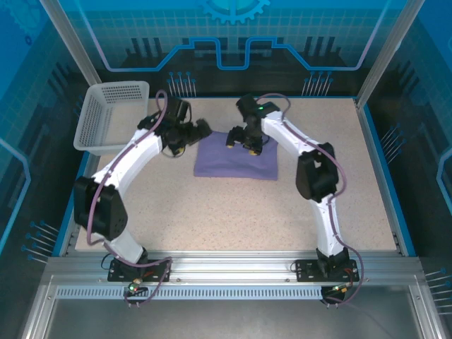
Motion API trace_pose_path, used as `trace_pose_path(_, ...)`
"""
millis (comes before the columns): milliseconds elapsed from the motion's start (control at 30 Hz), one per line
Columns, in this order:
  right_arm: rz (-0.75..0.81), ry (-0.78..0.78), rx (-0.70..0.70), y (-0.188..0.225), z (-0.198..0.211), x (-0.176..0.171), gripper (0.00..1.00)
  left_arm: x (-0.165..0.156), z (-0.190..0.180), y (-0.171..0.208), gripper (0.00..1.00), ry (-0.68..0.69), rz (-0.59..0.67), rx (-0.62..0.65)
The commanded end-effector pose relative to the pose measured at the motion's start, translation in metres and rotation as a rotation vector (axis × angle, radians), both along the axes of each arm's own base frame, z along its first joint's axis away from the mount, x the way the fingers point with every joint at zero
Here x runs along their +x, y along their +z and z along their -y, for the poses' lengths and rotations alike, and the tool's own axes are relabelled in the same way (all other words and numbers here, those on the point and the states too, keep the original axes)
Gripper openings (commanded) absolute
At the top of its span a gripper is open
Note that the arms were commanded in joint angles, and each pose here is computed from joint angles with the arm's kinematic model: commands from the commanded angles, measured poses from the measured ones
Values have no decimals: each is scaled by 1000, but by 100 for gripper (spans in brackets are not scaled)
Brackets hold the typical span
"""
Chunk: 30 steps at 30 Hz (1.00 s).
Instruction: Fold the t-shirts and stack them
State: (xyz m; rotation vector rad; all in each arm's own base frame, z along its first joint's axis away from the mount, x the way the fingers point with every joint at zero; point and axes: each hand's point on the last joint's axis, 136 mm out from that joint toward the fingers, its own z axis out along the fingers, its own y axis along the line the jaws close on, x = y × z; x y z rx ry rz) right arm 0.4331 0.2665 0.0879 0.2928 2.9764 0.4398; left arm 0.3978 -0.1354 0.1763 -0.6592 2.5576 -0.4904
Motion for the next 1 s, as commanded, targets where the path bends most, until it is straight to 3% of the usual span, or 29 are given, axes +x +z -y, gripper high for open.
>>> trace_pose_path(0, -149, 41, -185, -53, 14, -20, 80, -54, -43, -54, 99, 117, -159, 143)
trace_pose_path(133, -217, 39, -297, -88, 29, -18, 80, -95, -61, -71, 99, 150, -232, 188)
trace_pose_path(300, -295, -50, -361, -111, 88, -3, 81, -111, -72, -65, 99, 149, -243, 233)
trace_pose_path(400, -318, -112, -370, -114, 126, 7, 81, -114, -73, -61, 99, 146, -242, 237)
trace_pose_path(433, -320, -121, -327, -114, 133, 13, 87, -115, -73, -61, 99, 144, -242, 235)
trace_pose_path(467, -311, -126, -271, -114, 132, 19, 100, -114, -72, -61, 99, 140, -242, 235)
trace_pose_path(567, -306, -174, -188, -111, 134, 34, 100, -112, -69, -60, 99, 131, -254, 231)
trace_pose_path(700, -269, -185, -203, -90, 150, 47, 100, -106, -63, -55, 99, 115, -263, 219)
trace_pose_path(967, -240, -251, -229, -78, 229, 57, 98, -103, -58, -57, 99, 100, -269, 216)
